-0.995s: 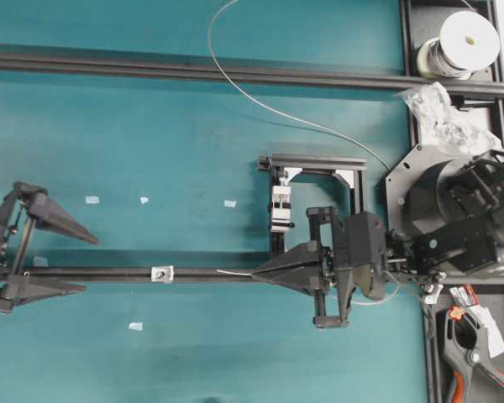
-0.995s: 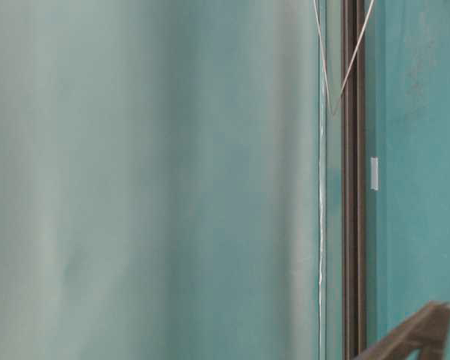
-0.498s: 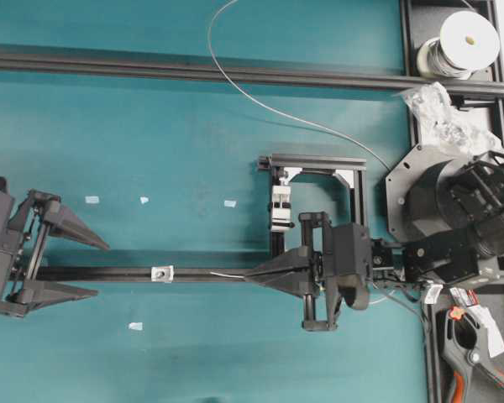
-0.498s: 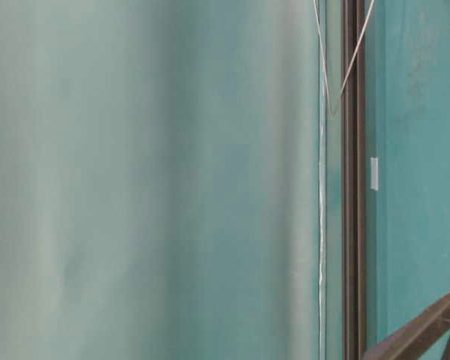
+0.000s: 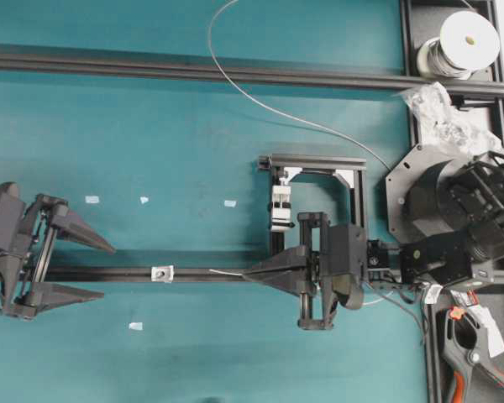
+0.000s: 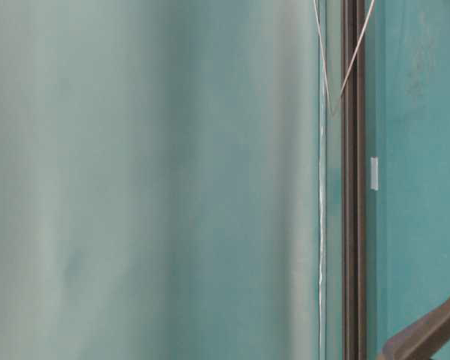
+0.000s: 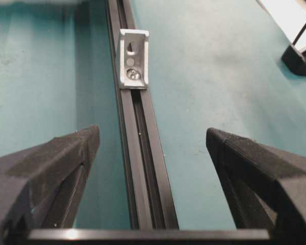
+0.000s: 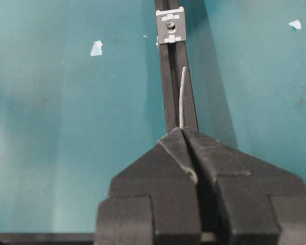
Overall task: Insert the wire through the hole in the metal fitting.
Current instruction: 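Align the wire tip with the fitting hole and push it through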
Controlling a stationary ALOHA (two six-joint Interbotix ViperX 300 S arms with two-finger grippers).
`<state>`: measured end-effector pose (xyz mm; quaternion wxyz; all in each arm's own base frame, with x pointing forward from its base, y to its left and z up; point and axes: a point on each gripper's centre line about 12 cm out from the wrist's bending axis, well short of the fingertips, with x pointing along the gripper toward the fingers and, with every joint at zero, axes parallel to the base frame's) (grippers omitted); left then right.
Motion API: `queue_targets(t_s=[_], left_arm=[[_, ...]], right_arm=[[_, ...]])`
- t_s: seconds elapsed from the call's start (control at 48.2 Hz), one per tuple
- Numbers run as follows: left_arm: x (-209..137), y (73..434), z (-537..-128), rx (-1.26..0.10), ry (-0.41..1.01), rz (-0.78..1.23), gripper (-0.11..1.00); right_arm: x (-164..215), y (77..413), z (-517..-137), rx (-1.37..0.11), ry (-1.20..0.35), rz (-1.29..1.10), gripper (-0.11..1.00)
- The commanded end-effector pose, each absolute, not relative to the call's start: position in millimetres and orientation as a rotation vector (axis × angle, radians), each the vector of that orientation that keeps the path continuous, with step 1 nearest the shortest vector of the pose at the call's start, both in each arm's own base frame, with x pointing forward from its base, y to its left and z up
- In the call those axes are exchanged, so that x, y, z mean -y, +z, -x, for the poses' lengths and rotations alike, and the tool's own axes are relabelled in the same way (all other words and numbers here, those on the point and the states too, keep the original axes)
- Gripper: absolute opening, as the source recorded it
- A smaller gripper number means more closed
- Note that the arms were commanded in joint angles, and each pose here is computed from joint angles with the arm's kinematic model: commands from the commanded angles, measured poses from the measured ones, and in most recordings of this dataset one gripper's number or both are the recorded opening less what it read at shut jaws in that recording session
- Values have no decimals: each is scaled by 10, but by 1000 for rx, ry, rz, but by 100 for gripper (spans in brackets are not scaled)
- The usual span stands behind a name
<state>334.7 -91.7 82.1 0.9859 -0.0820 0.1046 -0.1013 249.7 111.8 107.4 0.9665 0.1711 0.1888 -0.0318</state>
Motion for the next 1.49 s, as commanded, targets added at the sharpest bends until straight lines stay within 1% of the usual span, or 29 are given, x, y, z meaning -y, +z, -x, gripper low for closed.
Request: queue_targets(t_s=[0.0, 0.353, 1.12, 1.472], left_arm=[[937, 893, -3382, -185, -208, 168, 57], [932, 906, -3420, -186, -204, 165, 57], [940, 885, -3452, -213, -204, 150, 57], [941, 885, -3452, -213, -205, 148, 57]], right_arm=[[-1131, 1124, -2533, -362, -66, -360, 0], [-1083, 1064, -2599, -396, -95, -361, 0], [-1066, 1001, -2852, -387, -119, -337, 0], [-1071, 1019, -2894, -381, -110, -334, 0]])
